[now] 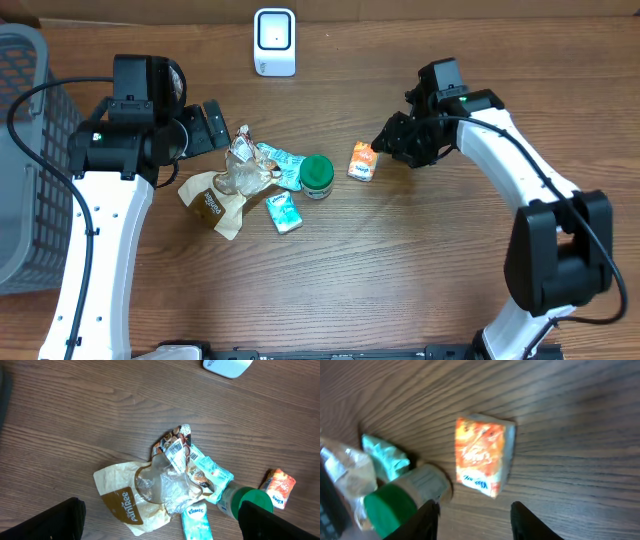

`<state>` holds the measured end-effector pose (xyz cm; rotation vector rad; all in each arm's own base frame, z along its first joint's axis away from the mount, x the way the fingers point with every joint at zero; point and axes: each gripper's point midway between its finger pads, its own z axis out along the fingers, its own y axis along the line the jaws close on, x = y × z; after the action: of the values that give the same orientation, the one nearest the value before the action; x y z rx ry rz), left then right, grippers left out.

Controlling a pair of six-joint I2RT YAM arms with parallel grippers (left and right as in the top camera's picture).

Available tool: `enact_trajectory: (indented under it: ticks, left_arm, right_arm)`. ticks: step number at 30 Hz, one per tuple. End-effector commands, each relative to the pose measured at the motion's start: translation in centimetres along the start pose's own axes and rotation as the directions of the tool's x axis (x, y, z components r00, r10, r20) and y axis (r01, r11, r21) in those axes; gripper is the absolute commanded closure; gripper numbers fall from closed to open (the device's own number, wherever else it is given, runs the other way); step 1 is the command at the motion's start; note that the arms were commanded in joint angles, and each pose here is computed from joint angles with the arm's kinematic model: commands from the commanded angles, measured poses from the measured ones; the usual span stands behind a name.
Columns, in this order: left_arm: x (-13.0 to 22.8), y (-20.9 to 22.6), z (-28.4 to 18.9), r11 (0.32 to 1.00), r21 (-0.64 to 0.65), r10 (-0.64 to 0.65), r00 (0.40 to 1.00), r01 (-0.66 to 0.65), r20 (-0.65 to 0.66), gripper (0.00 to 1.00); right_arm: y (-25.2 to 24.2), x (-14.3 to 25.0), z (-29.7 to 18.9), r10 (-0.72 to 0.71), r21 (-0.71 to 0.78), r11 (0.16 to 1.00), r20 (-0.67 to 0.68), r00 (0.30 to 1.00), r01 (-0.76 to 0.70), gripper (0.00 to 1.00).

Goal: Scan the item barcode
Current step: 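Move the right gripper to the orange packet and grasp it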

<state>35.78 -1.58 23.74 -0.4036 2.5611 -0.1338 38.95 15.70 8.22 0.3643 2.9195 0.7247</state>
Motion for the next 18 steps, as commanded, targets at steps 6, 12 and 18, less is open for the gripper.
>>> enact_trajectory:
  ticks: [6,12,18]
  left_arm:
    - [-0.7,0.2,-0.5,1.0,-0.008,0.018,1.0,-0.018,0.026,0.0]
    - [-0.7,0.2,-0.5,1.0,-0.008,0.018,1.0,-0.018,0.026,0.0]
    - [-0.7,0.2,-0.5,1.0,-0.008,0.018,1.0,-0.018,0.026,0.0]
  right_arm:
    - [-1.3,1.3,4.7,0.092,0.051,0.995,-0.092,0.991,-0.087,0.59]
    - [-1.6,1.5,7.0,0.088,0.053,0.995,-0.117,0.989,-0.082,0.59]
    - [-2.4,1.6,8.2,0.108,0.071,0.993,-0.126,0.986,-0.1,0.7]
